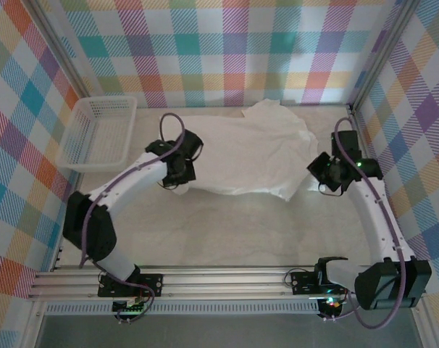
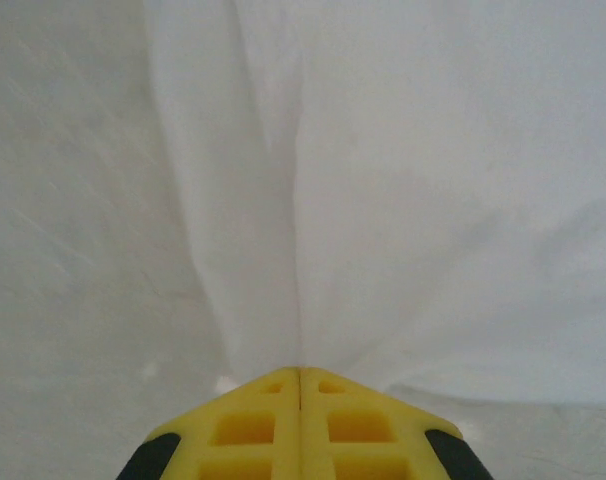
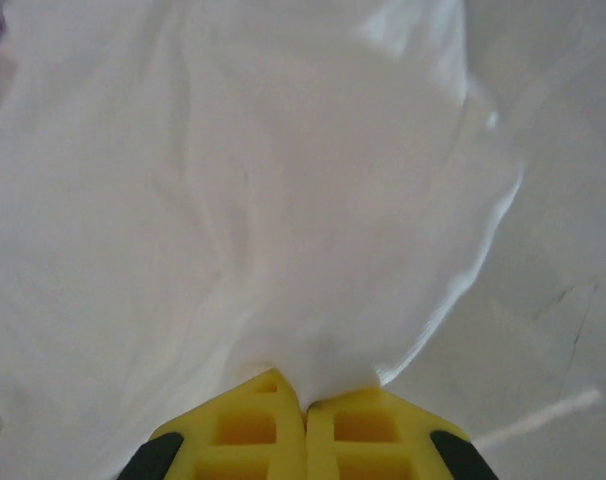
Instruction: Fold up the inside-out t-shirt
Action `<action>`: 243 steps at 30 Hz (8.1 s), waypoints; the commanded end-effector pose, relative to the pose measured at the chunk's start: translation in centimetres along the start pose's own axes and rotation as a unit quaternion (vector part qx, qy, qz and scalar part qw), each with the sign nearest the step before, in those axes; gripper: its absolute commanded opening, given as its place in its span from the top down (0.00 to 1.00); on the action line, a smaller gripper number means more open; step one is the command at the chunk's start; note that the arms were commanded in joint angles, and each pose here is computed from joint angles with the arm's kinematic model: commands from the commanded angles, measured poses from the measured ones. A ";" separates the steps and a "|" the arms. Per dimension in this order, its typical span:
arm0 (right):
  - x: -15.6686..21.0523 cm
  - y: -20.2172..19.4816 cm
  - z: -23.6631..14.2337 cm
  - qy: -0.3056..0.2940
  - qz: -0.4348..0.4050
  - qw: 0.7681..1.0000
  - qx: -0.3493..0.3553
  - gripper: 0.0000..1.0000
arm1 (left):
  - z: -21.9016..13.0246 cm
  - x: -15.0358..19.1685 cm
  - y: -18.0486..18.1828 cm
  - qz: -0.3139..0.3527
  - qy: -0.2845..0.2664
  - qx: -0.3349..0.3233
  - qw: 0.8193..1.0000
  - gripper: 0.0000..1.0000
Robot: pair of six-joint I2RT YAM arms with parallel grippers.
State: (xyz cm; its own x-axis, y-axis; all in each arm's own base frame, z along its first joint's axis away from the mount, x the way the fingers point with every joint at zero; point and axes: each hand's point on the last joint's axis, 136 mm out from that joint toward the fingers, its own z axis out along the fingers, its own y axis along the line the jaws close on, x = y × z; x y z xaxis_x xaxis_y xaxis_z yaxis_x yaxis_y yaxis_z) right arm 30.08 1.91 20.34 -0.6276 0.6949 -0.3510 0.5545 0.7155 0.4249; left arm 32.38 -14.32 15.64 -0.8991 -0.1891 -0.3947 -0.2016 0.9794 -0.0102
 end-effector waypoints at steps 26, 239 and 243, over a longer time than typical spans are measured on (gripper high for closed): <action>-5.9 3.6 3.8 0.061 0.060 0.992 -0.096 1.00 | 4.0 -7.5 1.1 -0.021 0.009 0.043 0.999 0.75; 0.3 0.4 16.1 0.172 0.055 0.982 -0.059 0.98 | 16.8 -8.0 1.1 -0.108 0.048 0.046 0.992 1.00; 1.8 -1.2 17.8 0.194 0.079 0.977 -0.028 1.00 | 20.7 -9.1 1.7 -0.127 0.070 0.013 0.989 1.00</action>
State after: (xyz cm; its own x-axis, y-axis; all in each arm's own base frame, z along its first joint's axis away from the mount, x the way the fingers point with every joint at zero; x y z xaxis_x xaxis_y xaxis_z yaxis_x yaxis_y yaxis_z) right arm 37.66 3.61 4.44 -0.7082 0.7032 0.0628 0.6310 0.5905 0.5031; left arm 48.17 -11.58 3.25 -0.8681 -0.3965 -0.2986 -0.3473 0.9150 -0.2052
